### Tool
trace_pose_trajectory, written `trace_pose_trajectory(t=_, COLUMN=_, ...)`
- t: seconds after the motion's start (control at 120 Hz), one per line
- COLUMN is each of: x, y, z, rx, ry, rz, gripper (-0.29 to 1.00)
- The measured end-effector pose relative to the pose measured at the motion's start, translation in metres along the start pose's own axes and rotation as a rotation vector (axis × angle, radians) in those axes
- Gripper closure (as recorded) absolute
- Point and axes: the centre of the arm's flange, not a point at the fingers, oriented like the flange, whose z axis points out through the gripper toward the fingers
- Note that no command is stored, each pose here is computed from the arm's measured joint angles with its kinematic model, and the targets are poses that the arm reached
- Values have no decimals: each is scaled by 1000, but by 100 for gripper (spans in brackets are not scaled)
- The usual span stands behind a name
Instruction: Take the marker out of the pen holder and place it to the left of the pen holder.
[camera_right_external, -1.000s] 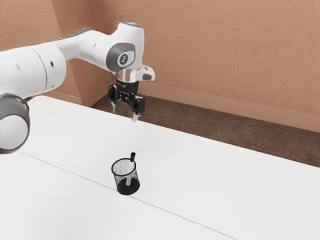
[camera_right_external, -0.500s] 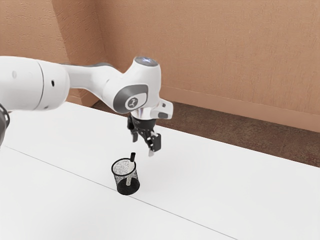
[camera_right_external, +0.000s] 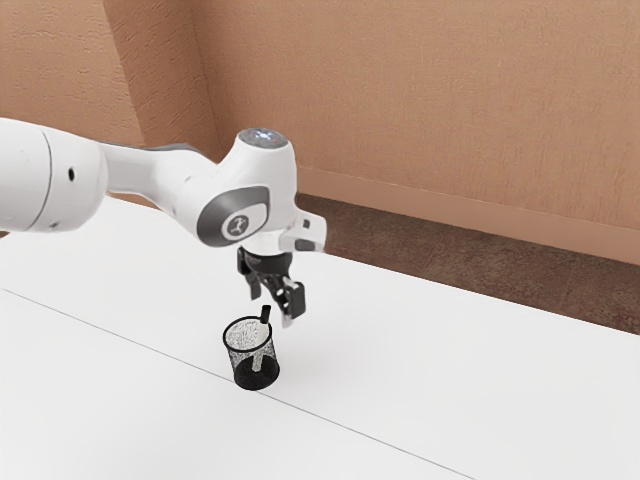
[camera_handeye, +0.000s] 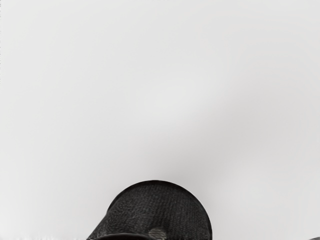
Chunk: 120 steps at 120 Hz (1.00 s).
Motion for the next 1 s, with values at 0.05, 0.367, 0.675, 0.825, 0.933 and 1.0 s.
trace_pose_trajectory(t=0.05, x=-2, y=-4, z=-3, rx=-24, ry=9, rz=-25, gripper=5)
trace_pose_trajectory(t=0.367, x=-15, y=-7, z=12, rx=-87, ry=4, rz=-83, gripper=26)
trace_pose_trajectory(t=0.675, x=-19, y=-11, z=9, rx=-78, ry=17, rz=-79, gripper=43)
trace_pose_trajectory(t=0.825, x=-18, y=-11, z=8, rx=-69, ry=19, rz=-67, gripper=49)
trace_pose_trajectory(t=0.933, x=-18, y=-11, z=8, rx=-67, ry=20, rz=-63, gripper=55)
trace_pose_trajectory(t=1.0, x=-18, y=-11, z=8, rx=-65, ry=21, rz=-60, gripper=60)
